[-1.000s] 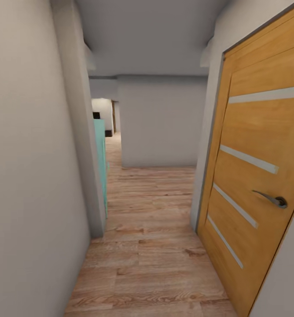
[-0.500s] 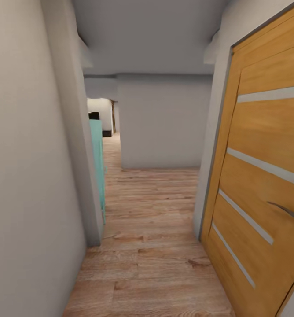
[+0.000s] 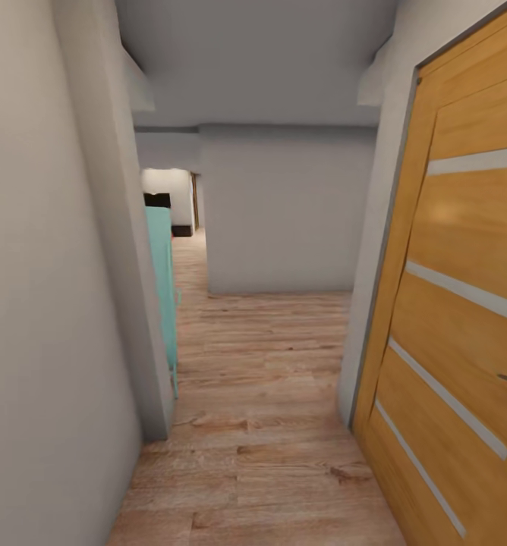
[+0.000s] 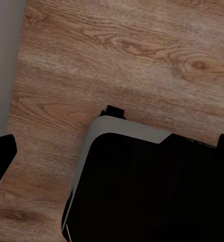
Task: Move the two storage containers from the living room to the garage. In the garage, place one container on the floor and stack the other container on top of it (either order is fine).
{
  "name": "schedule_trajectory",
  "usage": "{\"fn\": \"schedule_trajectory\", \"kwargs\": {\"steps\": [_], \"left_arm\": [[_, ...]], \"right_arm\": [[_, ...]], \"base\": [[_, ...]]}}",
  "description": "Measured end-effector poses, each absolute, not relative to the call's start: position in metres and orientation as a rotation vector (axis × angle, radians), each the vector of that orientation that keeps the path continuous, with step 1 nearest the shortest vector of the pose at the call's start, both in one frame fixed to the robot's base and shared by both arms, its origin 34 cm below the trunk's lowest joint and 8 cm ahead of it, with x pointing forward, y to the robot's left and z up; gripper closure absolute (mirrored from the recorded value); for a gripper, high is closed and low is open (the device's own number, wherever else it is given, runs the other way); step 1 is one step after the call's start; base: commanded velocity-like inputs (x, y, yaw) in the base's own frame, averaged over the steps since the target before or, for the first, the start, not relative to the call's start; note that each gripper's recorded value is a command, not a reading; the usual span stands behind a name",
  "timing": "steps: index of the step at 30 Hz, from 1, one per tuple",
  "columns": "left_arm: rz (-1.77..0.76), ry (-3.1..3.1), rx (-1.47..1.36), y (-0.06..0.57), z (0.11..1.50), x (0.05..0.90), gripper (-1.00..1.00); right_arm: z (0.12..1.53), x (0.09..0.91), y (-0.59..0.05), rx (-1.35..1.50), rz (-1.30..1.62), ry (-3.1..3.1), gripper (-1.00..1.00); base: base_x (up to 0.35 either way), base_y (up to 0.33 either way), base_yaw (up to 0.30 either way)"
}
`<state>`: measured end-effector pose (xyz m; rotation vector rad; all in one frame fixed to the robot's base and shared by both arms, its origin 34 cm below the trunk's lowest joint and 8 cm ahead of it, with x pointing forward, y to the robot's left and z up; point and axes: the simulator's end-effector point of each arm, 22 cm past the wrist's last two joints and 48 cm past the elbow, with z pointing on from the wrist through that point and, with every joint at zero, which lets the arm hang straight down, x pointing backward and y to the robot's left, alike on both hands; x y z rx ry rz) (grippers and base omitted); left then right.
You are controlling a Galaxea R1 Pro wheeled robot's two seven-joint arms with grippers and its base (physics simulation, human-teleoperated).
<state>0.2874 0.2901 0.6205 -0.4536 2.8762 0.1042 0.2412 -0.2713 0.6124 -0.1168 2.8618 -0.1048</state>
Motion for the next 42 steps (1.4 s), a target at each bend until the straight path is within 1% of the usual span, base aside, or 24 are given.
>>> {"fn": "schedule_trajectory", "kwargs": {"steps": [42], "left_arm": [[0.104,2.875,-0.454,0.2901,0.6206,0.2877,-1.0]], "right_arm": [[0.6124,0.2411,-0.2714,-0.117,-0.105,2.862,-1.0]], "base": [[0.323,0.0,0.0]]}}
